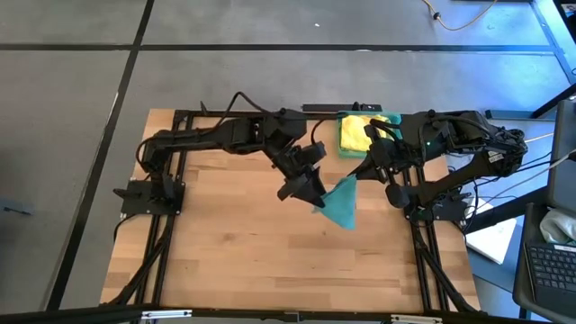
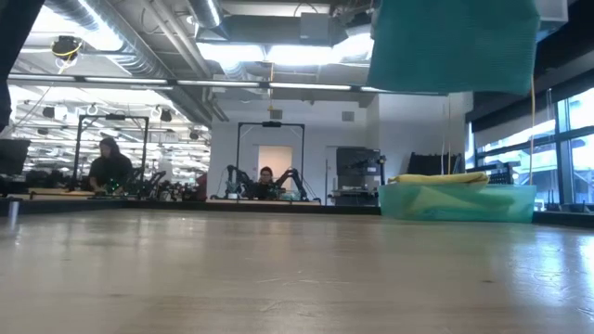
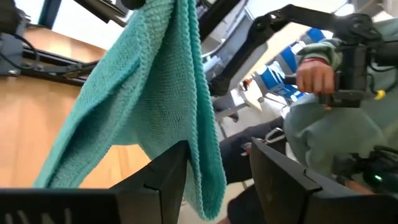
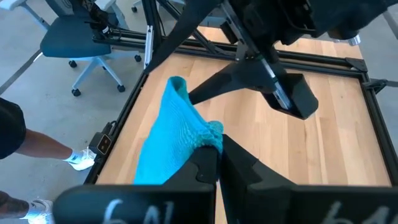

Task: Fold microfiber towels
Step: Fold the blue microfiber cloth

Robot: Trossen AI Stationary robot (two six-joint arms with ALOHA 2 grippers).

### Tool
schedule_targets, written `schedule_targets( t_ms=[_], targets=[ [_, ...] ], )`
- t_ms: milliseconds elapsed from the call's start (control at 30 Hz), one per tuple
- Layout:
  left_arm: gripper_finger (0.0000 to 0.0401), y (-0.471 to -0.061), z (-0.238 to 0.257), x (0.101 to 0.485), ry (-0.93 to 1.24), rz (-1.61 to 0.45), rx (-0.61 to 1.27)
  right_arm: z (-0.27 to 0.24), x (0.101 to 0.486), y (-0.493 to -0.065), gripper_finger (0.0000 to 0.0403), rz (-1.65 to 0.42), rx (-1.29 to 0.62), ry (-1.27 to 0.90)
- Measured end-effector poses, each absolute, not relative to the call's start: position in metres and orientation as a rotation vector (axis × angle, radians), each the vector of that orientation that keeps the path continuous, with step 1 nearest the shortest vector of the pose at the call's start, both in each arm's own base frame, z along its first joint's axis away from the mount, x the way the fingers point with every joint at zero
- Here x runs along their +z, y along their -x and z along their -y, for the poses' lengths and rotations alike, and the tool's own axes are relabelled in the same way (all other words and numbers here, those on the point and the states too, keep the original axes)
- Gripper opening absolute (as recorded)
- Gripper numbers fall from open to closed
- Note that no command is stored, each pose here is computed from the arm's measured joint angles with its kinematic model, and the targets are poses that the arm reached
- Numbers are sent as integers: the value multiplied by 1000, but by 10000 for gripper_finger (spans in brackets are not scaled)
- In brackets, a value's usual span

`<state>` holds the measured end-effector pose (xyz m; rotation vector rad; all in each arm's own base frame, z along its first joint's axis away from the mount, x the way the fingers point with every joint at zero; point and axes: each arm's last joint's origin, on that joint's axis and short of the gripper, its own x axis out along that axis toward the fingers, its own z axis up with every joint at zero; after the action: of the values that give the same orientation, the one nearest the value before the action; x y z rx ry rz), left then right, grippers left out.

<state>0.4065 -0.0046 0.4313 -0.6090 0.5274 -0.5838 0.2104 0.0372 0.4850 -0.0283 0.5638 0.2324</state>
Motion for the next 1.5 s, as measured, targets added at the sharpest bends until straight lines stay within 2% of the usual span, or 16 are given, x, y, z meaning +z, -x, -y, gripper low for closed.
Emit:
schedule_targets(
  t_ms=[700,900,1100,1433,1500],
  targets=[
    [167,-407,32,423,439,-530,-301,-36,485,-211,6,-564,202,36],
    [161,-408,30,423,433,-524,-273,-36,485,-211,6,-564,202,36],
    [124,-406,29,419,439,-565,-263,-36,481,-208,6,-606,201,37],
    [11,-400,19,410,468,-677,-211,-35,479,-206,6,-641,200,39],
    [6,-401,17,410,488,-671,-206,-35,479,-206,6,-641,200,39]
  ],
)
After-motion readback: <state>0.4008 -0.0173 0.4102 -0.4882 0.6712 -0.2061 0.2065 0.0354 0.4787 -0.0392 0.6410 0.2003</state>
